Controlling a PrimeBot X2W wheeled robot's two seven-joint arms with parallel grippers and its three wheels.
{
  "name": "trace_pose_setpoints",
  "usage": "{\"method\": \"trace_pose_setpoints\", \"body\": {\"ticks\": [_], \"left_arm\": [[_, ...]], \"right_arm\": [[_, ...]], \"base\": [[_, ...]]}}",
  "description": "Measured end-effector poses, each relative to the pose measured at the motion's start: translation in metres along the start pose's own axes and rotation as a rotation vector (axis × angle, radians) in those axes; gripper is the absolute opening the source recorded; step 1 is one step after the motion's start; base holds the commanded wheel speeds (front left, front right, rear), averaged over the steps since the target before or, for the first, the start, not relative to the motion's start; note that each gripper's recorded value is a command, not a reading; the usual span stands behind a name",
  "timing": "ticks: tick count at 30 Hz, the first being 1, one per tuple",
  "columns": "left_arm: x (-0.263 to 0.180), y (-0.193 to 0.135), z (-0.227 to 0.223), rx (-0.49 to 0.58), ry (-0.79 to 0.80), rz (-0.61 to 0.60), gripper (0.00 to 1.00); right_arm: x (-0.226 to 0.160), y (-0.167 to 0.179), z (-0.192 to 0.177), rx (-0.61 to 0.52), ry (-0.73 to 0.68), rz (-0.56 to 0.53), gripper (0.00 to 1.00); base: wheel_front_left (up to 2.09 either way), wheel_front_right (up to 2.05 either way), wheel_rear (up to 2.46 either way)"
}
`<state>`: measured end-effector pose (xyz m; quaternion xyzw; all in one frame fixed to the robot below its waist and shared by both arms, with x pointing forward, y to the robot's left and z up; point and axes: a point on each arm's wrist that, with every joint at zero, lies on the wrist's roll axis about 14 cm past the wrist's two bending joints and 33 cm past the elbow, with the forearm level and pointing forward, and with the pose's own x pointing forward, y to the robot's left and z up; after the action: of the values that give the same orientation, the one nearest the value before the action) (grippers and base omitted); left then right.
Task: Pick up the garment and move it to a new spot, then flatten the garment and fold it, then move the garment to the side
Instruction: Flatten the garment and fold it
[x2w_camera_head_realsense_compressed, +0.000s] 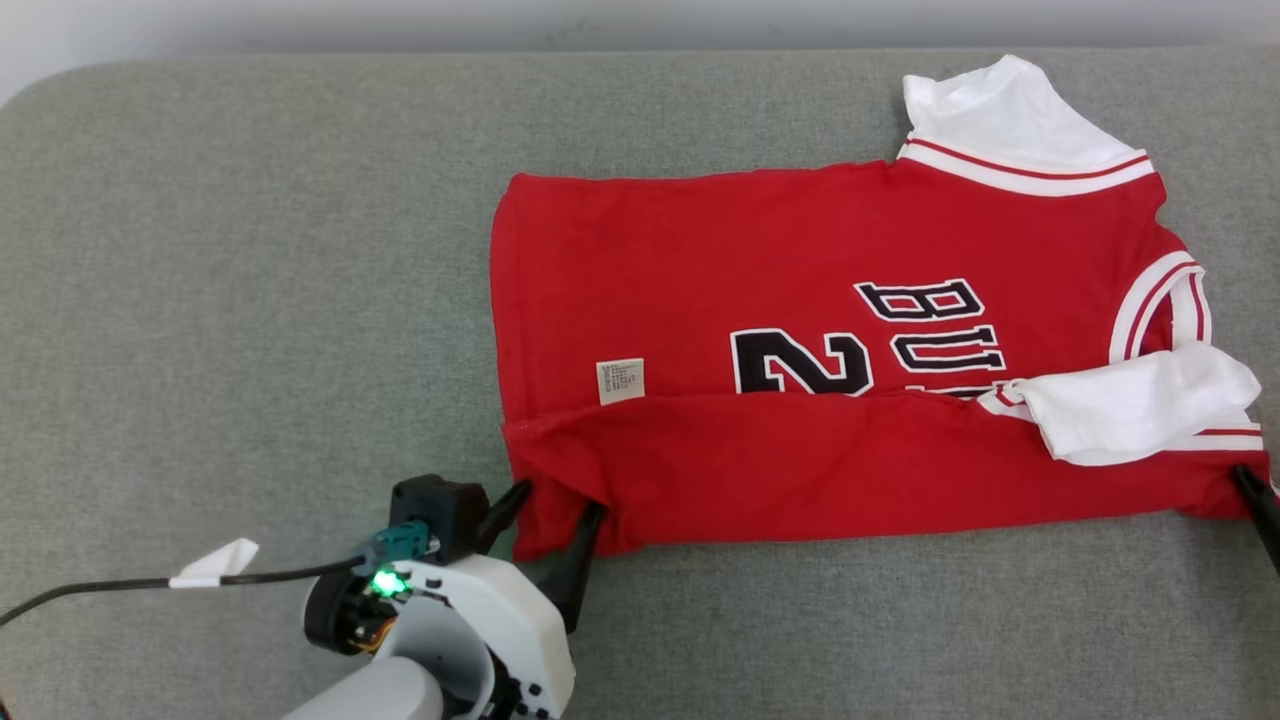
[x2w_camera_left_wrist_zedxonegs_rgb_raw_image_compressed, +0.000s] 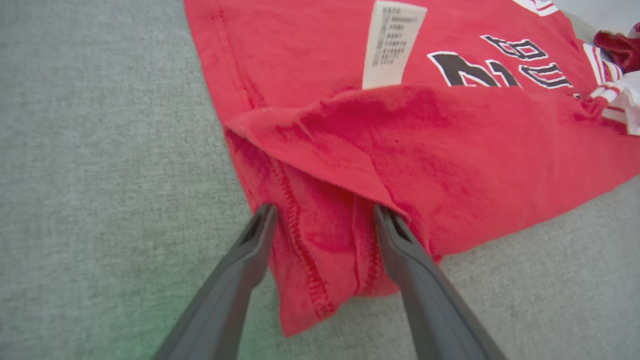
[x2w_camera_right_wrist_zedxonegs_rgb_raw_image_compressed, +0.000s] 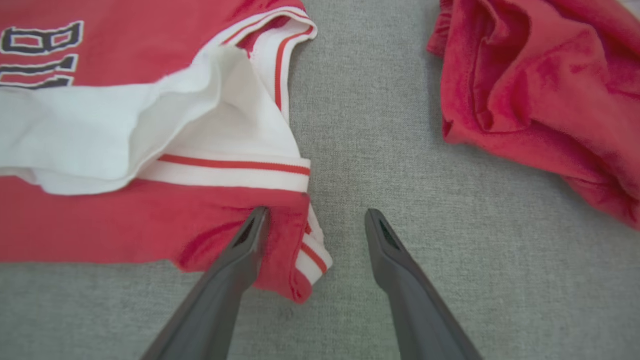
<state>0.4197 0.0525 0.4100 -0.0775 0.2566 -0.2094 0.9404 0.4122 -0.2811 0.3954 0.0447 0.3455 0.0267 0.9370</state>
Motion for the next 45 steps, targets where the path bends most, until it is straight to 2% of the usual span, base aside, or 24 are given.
{"method": "trace_pose_setpoints", "body": {"ticks": [6, 7, 8, 9, 10, 11, 12, 20, 30, 34, 39, 40, 41, 42, 43, 45], "left_arm": [[0.008, -0.008, -0.007, -0.036, 0.032, -0.031, 1.0], [0.009, -0.008, -0.009, -0.045, 0.039, -0.035, 0.98], [0.009, -0.008, -0.009, -0.058, 0.045, -0.038, 0.42], [0.01, -0.009, -0.01, -0.069, 0.052, -0.041, 0.0], [0.01, -0.009, -0.01, -0.073, 0.055, -0.047, 0.0], [0.009, -0.009, -0.011, -0.08, 0.06, -0.053, 0.0], [0.009, -0.01, -0.012, -0.097, 0.07, -0.06, 0.0], [-0.006, -0.017, -0.019, -0.225, 0.123, -0.096, 0.0], [-0.051, -0.016, -0.008, -0.253, 0.118, -0.1, 0.0], [-0.072, -0.025, -0.013, -0.271, 0.137, -0.112, 0.0], [-0.087, -0.028, -0.042, -0.289, 0.223, -0.101, 0.0], [-0.087, -0.025, -0.046, -0.281, 0.23, -0.09, 0.0], [-0.086, -0.022, -0.047, -0.283, 0.225, -0.075, 0.08], [-0.086, -0.021, -0.049, -0.279, 0.226, -0.066, 0.57], [-0.085, -0.02, -0.051, -0.265, 0.229, -0.056, 1.0], [-0.085, -0.017, -0.053, -0.244, 0.225, -0.044, 1.0]], "right_arm": [[0.009, -0.001, -0.015, 0.02, 0.048, -0.001, 1.0], [0.011, 0.002, -0.015, 0.025, 0.05, 0.008, 1.0], [0.012, 0.006, -0.016, 0.032, 0.054, 0.02, 1.0], [0.012, 0.009, -0.017, 0.043, 0.059, 0.032, 0.94], [0.013, 0.011, -0.017, 0.049, 0.061, 0.039, 0.45], [0.013, 0.012, -0.017, 0.056, 0.062, 0.045, 0.2], [0.013, 0.014, -0.016, 0.059, 0.062, 0.053, 0.0], [0.005, 0.028, -0.01, 0.094, 0.058, 0.116, 0.0], [-0.04, 0.029, -0.01, 0.098, 0.081, 0.18, 0.0], [-0.061, 0.022, -0.024, 0.11, 0.141, 0.189, 0.0], [-0.074, 0.019, -0.051, 0.134, 0.229, 0.19, 0.0], [-0.074, 0.017, -0.055, 0.127, 0.236, 0.177, 0.05], [-0.074, 0.013, -0.057, 0.117, 0.235, 0.162, 0.31], [-0.073, 0.014, -0.059, 0.115, 0.24, 0.161, 0.48], [-0.073, 0.017, -0.062, 0.115, 0.243, 0.164, 1.0], [-0.073, 0.02, -0.063, 0.122, 0.232, 0.166, 1.0]], "base": [[0.0, 0.0, 0.0], [0.0, 0.0, 0.0], [0.0, 0.0, 0.0], [0.0, 0.0, 0.0], [0.0, 0.0, 0.0], [0.0, 0.0, 0.0], [0.0, 0.0, 0.0], [0.0, 0.0, 0.0], [0.0, 0.0, 0.0], [0.0, 0.0, 0.0], [0.0, 0.0, 0.0], [0.0, 0.0, 0.0], [0.0, 0.0, 0.0], [0.0, 0.0, 0.0], [0.0, 0.0, 0.0], [0.0, 0.0, 0.0]]}}
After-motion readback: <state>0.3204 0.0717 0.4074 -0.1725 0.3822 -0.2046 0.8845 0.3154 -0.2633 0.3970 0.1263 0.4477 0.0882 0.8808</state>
